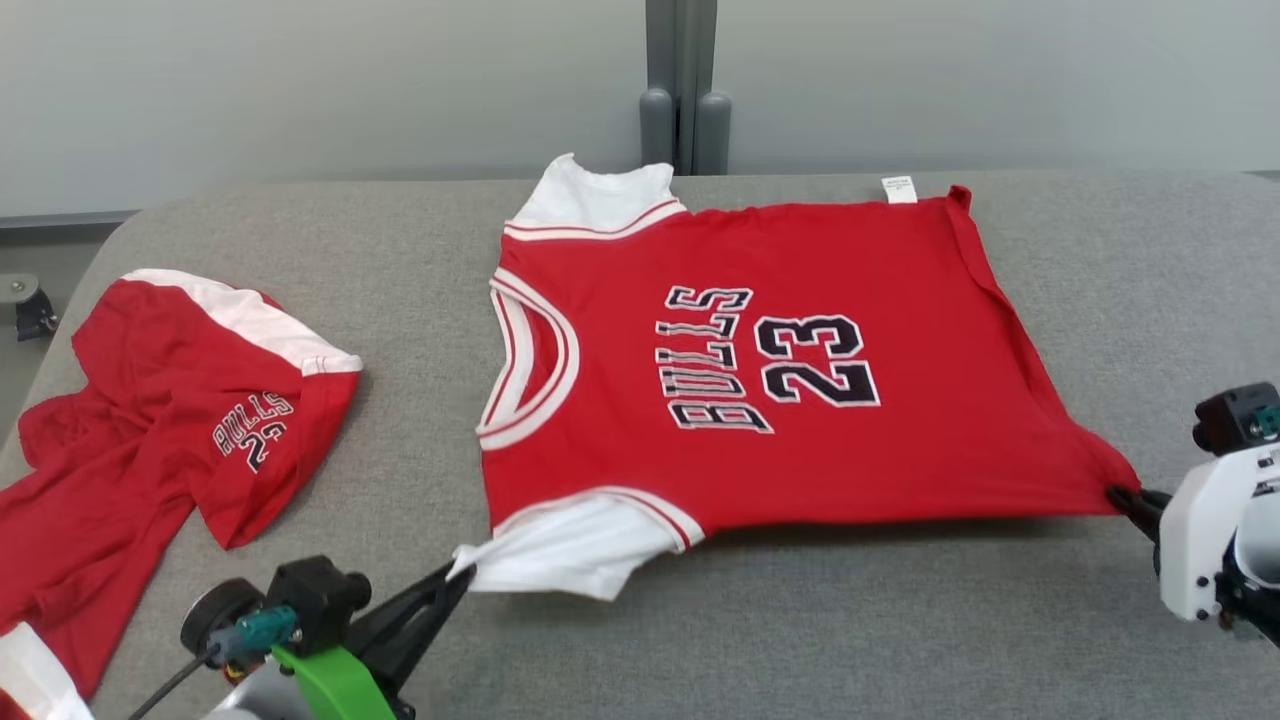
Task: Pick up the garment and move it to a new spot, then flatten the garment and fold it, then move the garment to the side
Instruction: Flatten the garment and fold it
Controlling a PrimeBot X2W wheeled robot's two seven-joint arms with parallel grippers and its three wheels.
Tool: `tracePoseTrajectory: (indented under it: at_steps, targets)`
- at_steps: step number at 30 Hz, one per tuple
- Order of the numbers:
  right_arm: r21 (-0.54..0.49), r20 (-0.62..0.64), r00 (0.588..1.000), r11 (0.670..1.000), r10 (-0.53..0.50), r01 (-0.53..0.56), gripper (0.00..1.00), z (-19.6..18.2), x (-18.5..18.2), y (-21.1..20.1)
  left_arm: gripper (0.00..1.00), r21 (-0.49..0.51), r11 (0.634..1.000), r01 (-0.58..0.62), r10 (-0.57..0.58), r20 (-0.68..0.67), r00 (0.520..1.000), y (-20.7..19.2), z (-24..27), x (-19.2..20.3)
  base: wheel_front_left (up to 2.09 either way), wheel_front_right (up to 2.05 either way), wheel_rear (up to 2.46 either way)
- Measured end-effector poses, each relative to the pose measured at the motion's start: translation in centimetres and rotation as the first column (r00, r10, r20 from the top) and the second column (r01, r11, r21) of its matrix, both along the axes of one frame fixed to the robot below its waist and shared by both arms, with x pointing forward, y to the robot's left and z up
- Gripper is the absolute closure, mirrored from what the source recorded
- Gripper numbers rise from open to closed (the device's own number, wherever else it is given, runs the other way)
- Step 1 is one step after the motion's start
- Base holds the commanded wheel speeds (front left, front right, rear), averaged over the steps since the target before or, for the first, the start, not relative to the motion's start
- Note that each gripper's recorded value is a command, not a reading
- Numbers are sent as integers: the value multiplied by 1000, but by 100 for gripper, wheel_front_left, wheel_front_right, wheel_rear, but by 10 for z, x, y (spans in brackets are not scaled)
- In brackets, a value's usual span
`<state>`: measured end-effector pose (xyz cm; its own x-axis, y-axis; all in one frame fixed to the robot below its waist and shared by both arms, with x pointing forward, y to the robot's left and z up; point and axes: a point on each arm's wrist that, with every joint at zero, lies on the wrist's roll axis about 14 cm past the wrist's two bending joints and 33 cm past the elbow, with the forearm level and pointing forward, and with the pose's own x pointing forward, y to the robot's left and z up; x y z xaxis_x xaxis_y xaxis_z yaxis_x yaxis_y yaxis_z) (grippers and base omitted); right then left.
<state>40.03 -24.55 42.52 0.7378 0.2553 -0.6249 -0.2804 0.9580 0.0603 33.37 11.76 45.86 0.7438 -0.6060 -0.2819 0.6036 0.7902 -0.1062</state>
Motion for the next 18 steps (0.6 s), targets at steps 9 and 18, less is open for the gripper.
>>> tracePoseTrajectory:
  at_steps: [9, 18]
  targets:
    - [57, -233, 971, 996, -52, 68, 100, -22, -61, -21, 100, 34, 994, 103, -98, -133, 986, -13, -12, -53, 0, 0, 0]
    - [83, -270, 962, 994, -42, 66, 100, -11, -65, -22, 100, 72, 988, 134, -127, -105, 986, -19, 0, -46, 0, 0, 0]
